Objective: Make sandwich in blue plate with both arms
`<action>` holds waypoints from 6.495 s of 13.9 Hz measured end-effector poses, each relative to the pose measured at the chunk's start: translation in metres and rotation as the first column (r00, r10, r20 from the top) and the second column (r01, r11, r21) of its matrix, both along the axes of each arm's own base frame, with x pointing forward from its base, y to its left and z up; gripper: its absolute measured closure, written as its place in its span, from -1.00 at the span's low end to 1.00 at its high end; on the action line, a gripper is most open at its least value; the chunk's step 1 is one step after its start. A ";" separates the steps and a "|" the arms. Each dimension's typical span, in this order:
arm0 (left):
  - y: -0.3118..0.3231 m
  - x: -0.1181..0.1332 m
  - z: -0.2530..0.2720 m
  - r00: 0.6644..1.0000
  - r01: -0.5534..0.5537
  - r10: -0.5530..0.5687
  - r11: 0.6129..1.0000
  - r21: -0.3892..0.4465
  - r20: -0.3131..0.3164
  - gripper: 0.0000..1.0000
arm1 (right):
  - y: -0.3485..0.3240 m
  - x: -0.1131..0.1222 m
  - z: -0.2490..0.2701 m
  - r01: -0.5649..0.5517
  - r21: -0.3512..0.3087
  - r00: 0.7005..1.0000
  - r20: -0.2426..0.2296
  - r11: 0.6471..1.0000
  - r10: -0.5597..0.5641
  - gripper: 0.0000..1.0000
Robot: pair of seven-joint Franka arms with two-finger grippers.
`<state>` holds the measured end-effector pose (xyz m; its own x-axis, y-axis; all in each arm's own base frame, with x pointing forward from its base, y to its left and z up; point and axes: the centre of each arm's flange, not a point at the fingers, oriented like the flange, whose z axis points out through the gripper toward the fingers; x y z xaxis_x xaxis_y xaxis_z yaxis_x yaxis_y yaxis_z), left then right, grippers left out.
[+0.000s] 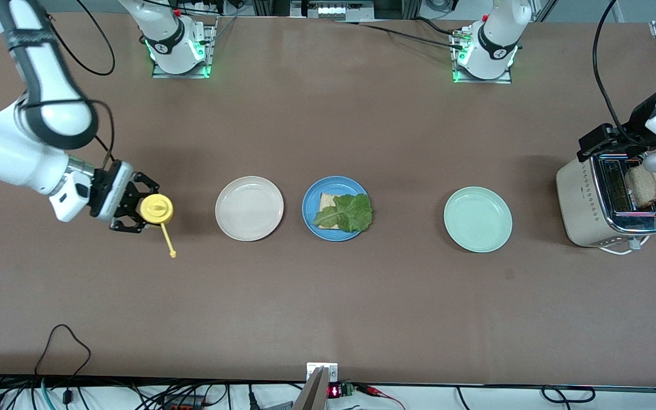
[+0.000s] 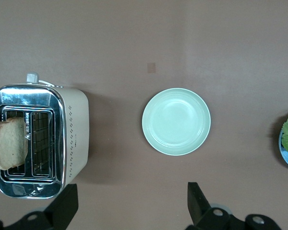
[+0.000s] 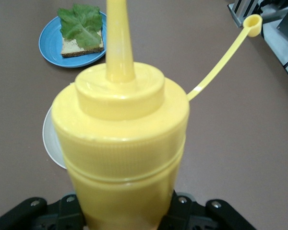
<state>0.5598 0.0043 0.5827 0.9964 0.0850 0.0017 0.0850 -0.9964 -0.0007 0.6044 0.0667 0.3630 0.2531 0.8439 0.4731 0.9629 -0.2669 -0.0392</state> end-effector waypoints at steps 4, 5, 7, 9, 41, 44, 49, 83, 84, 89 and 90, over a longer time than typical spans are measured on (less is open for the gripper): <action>0.001 0.000 0.000 1.000 -0.002 0.002 1.000 0.000 0.000 -1.00 | 0.065 -0.013 0.020 0.051 -0.107 0.997 -0.047 0.993 -0.056 -0.02; 0.001 0.000 0.000 1.000 -0.002 0.002 1.000 0.000 0.000 -1.00 | 0.084 -0.018 0.022 0.058 -0.139 0.996 -0.053 0.989 -0.066 -0.02; 0.001 0.000 0.000 1.000 -0.002 0.002 1.000 0.000 0.000 -1.00 | 0.124 -0.030 0.024 0.066 -0.185 0.995 -0.062 0.980 -0.079 -0.02; 0.001 0.000 0.000 1.000 -0.003 0.003 1.000 0.000 0.000 -1.00 | 0.167 -0.047 0.024 0.072 -0.246 0.994 -0.062 0.967 -0.090 -0.02; 0.021 0.007 -0.026 0.998 -0.044 0.043 0.999 -0.025 -0.048 -1.00 | 0.194 -0.026 0.019 0.125 -0.425 0.988 -0.028 0.896 -0.151 -0.02; 0.061 0.015 -0.052 0.990 -0.111 0.108 0.993 -0.027 -0.089 -1.00 | 0.117 -0.022 0.038 0.059 -0.331 0.993 -0.073 0.942 -0.088 -0.02; 0.146 0.021 -0.087 0.983 -0.136 0.129 0.990 -0.044 -0.131 -1.00 | 0.010 -0.014 0.028 -0.081 -0.148 0.992 -0.105 0.986 0.066 -0.02; 0.171 0.011 -0.048 0.921 0.161 -0.263 0.929 -0.334 -0.288 0.73 | -0.289 -0.088 -0.197 -0.152 0.494 0.983 0.170 0.856 0.077 -1.00; 0.141 0.019 -0.054 0.914 0.172 -0.294 0.905 -0.390 -0.280 0.73 | -0.293 -0.090 -0.197 -0.147 0.493 0.983 0.170 0.857 0.070 -1.00; -0.043 0.055 -0.091 0.907 0.226 -0.362 0.850 -0.476 -0.216 0.73 | -0.330 -0.103 -0.189 -0.152 0.485 0.983 0.168 0.861 0.079 -1.00; -0.087 0.057 -0.102 0.916 0.227 -0.354 0.845 -0.485 -0.188 0.73 | -0.342 -0.105 -0.184 -0.153 0.476 0.982 0.172 0.866 0.079 -1.00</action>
<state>0.6165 -0.0825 0.4804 0.9326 -0.2806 -0.2270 -0.1487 -0.8719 0.4666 0.4999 -0.2752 0.1793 0.0668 0.5169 0.8534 0.9907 -0.1360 0.0049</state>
